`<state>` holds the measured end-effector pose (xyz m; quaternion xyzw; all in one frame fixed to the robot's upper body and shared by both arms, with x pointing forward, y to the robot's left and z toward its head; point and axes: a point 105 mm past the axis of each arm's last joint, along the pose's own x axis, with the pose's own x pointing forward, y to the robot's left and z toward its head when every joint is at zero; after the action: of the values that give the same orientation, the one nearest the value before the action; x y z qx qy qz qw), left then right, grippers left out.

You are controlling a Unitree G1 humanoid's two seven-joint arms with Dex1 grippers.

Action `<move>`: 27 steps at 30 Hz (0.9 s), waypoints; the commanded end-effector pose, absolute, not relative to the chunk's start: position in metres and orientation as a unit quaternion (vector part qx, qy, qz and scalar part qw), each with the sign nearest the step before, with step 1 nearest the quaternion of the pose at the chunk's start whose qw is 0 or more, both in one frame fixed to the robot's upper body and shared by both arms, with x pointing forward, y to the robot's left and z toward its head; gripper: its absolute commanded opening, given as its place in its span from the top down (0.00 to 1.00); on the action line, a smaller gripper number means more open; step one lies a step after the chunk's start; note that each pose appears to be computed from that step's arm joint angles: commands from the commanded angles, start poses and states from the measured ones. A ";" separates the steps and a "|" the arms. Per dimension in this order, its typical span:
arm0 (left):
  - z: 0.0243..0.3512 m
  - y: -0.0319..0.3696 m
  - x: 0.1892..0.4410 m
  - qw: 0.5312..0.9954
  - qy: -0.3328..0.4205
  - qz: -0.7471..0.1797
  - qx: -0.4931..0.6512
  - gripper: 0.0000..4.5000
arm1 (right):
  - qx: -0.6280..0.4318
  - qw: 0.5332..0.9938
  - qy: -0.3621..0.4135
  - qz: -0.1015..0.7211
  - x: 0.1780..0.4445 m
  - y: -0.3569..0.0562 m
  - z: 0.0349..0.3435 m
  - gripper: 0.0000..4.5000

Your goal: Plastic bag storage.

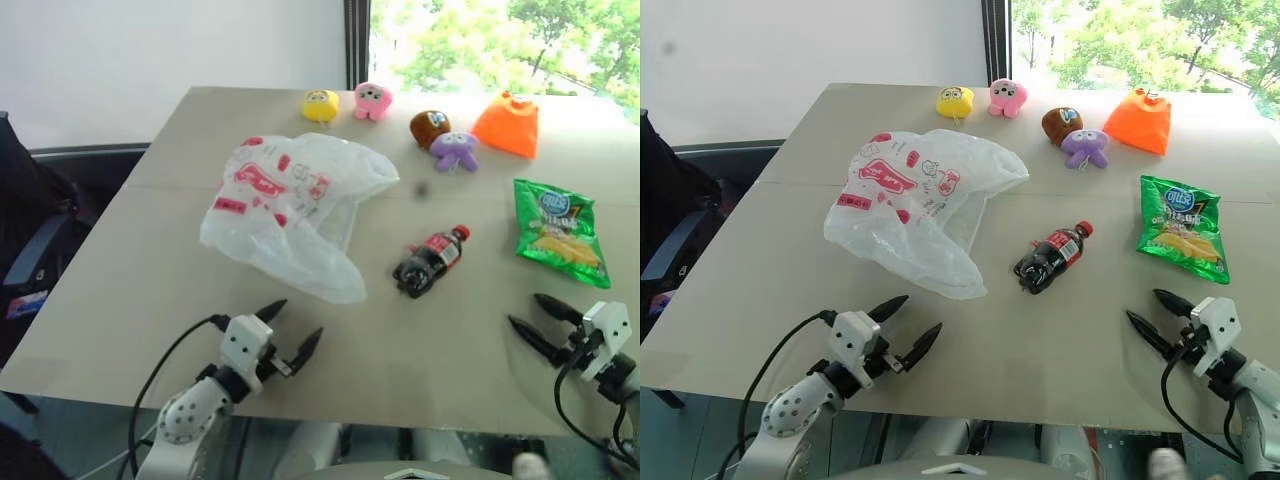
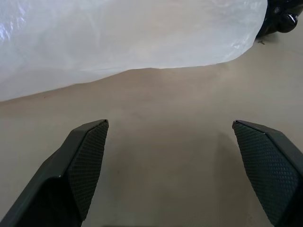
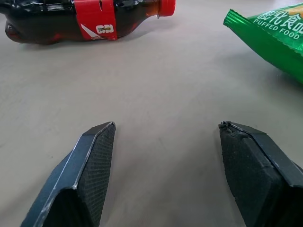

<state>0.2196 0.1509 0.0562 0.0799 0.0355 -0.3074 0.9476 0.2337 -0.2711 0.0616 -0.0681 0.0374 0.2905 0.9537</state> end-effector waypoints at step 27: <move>0.114 0.101 0.216 0.914 -0.010 -0.405 -0.002 0.01 | -0.017 0.841 -0.035 0.540 0.199 -0.149 0.140 0.22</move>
<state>0.2154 0.1028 0.1119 -0.0049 -0.0076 -0.4055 0.9141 0.2003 -0.1547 0.1307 -0.0134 -0.0196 0.5333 0.8456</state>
